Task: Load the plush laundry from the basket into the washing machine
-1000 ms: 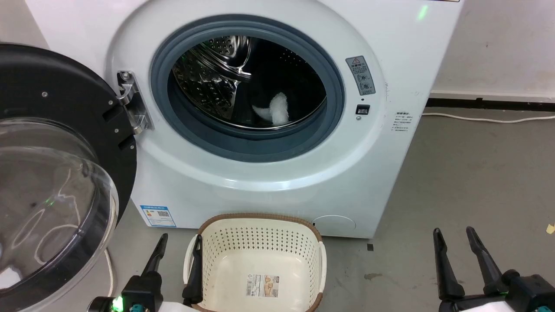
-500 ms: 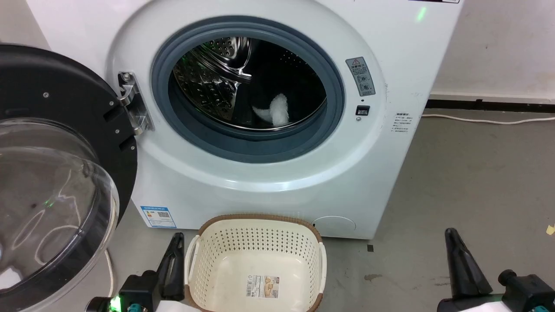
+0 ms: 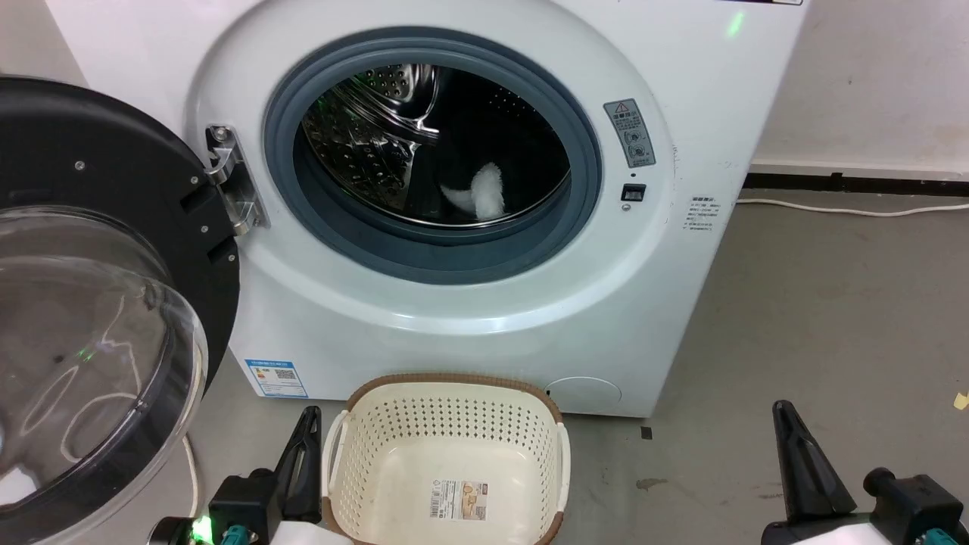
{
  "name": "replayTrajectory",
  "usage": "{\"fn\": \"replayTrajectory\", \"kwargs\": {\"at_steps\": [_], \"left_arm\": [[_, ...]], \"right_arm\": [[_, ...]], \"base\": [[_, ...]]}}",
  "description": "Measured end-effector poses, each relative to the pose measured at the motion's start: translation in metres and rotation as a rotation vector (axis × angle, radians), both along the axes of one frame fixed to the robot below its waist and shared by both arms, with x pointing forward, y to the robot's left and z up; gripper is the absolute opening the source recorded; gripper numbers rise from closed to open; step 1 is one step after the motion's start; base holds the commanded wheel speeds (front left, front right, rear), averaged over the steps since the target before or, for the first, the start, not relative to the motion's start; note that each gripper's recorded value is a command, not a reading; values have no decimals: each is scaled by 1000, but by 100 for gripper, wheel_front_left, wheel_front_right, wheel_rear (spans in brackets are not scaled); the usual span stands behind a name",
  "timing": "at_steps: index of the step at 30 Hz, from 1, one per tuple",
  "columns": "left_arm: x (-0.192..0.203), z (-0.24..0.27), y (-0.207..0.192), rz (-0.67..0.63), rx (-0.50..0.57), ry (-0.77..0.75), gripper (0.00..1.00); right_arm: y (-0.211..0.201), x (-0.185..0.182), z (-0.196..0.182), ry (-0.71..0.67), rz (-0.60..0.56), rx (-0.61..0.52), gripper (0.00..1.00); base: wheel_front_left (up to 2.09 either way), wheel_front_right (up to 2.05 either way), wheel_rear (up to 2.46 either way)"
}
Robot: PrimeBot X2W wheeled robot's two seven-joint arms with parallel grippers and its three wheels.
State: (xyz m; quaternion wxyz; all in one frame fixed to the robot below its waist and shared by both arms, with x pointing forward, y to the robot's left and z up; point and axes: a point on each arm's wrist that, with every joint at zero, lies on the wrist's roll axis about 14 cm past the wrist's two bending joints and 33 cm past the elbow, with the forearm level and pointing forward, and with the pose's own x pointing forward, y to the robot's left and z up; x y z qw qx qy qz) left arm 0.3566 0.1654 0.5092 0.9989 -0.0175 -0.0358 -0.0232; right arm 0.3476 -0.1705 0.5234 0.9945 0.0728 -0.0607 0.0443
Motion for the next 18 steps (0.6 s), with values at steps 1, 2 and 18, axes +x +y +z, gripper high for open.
{"fn": "replayTrajectory", "kwargs": {"at_steps": [1,2,18], "left_arm": [[0,0,0,0,0,2,0],[0,0,0,0,0,3,0],[2,1,1,3,12,16,0]], "right_arm": [[0,0,0,3,1,-3,0],[0,1,0,3,1,-4,0],[2,3,-2,25,9,-33,0]], "base": [[0,0,0],[0,0,0],[0,0,0]]}}
